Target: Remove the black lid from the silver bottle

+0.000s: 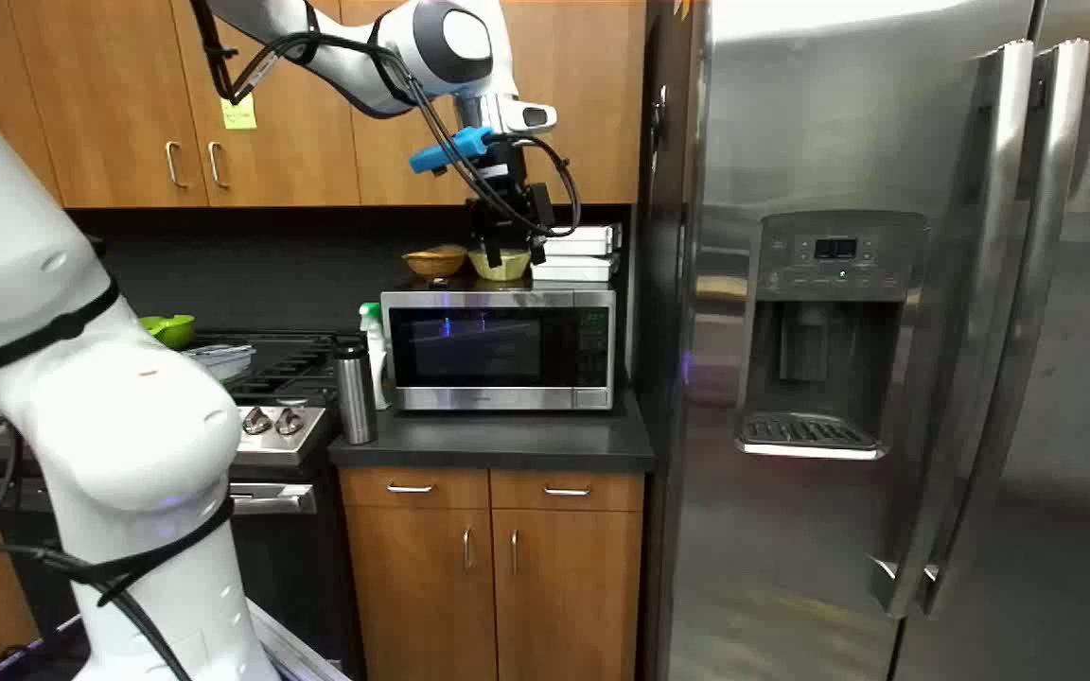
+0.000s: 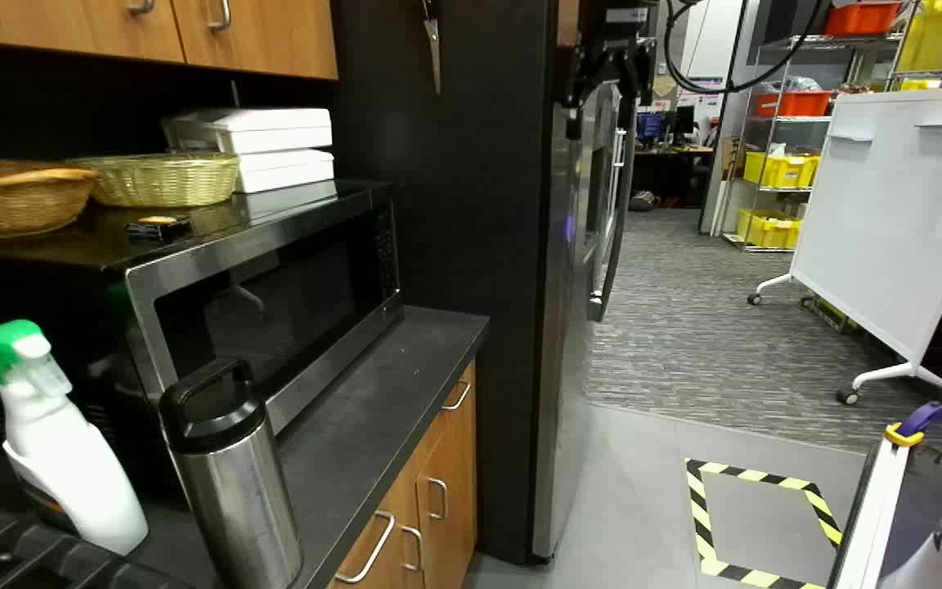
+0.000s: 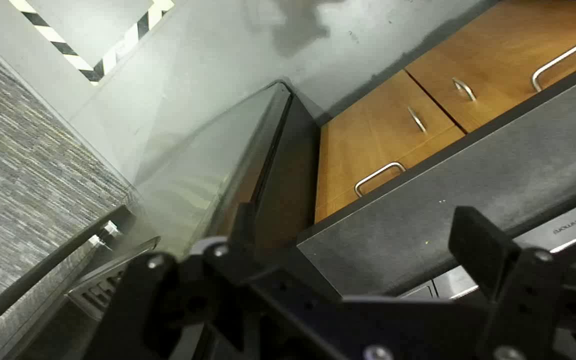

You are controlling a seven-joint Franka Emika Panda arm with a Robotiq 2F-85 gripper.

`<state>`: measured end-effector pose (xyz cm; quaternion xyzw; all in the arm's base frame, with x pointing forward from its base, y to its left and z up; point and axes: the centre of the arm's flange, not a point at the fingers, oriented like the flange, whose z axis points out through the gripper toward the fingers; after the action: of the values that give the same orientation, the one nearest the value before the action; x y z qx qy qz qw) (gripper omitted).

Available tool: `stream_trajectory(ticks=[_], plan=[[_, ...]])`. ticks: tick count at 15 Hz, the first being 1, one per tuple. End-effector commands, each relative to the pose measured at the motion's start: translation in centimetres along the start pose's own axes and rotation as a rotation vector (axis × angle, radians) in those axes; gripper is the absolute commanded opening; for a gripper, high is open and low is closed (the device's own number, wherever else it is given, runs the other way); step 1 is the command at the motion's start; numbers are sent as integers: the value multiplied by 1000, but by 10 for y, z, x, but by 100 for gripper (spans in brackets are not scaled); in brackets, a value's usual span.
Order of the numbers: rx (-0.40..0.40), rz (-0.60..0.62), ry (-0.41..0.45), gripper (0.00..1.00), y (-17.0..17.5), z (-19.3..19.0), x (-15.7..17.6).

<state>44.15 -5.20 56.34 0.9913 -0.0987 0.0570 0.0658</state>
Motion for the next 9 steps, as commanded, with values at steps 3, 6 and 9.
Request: stream_trajectory(ticks=[3,6,9], plan=[[1,1,-1,100,0,0,0],[4,-6,-8,100,-6,1,-2],[4,-25,-15,100,-20,3,-7]])
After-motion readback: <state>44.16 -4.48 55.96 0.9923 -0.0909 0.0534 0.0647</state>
